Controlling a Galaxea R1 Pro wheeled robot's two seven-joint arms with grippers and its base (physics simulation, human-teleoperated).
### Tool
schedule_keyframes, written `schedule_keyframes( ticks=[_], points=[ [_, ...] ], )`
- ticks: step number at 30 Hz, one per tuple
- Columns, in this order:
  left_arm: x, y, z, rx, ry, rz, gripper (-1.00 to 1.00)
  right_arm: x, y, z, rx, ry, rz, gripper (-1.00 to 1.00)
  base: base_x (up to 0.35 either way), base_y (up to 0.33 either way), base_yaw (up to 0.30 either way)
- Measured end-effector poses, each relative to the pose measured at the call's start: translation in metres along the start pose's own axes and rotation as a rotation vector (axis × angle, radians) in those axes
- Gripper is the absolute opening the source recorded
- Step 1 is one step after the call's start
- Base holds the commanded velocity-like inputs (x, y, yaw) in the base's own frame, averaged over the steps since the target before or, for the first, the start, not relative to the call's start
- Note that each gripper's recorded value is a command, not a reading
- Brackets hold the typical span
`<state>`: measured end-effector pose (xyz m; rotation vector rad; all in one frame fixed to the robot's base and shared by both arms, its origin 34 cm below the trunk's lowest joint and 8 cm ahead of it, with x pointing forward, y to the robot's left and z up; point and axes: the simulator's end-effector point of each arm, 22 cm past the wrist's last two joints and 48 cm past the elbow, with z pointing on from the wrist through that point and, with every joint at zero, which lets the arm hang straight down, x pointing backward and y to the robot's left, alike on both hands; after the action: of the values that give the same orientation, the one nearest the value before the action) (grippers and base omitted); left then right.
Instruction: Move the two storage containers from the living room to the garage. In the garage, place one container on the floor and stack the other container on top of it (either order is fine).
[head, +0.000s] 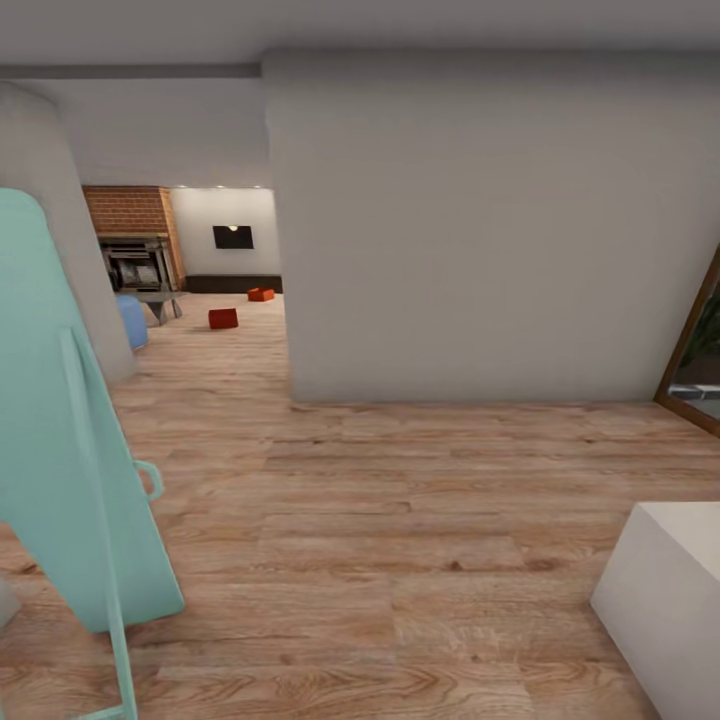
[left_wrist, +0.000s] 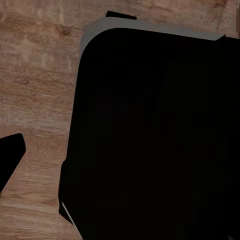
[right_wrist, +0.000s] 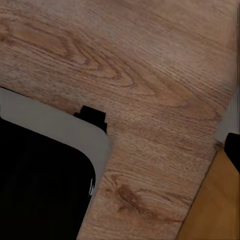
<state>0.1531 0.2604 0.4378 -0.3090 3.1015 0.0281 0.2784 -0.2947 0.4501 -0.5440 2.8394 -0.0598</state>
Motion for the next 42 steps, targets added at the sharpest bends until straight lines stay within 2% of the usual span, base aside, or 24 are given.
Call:
schedule_keyframes(
  ticks=[42],
  points=[
    [-0.0001,0.0005,0.0000,-0.001,0.000,0.001,1.00,0.0000,-0.0001,0.0000,0.000,0.000,0.000,1.00,0.321,0.000,0.000]
  ],
)
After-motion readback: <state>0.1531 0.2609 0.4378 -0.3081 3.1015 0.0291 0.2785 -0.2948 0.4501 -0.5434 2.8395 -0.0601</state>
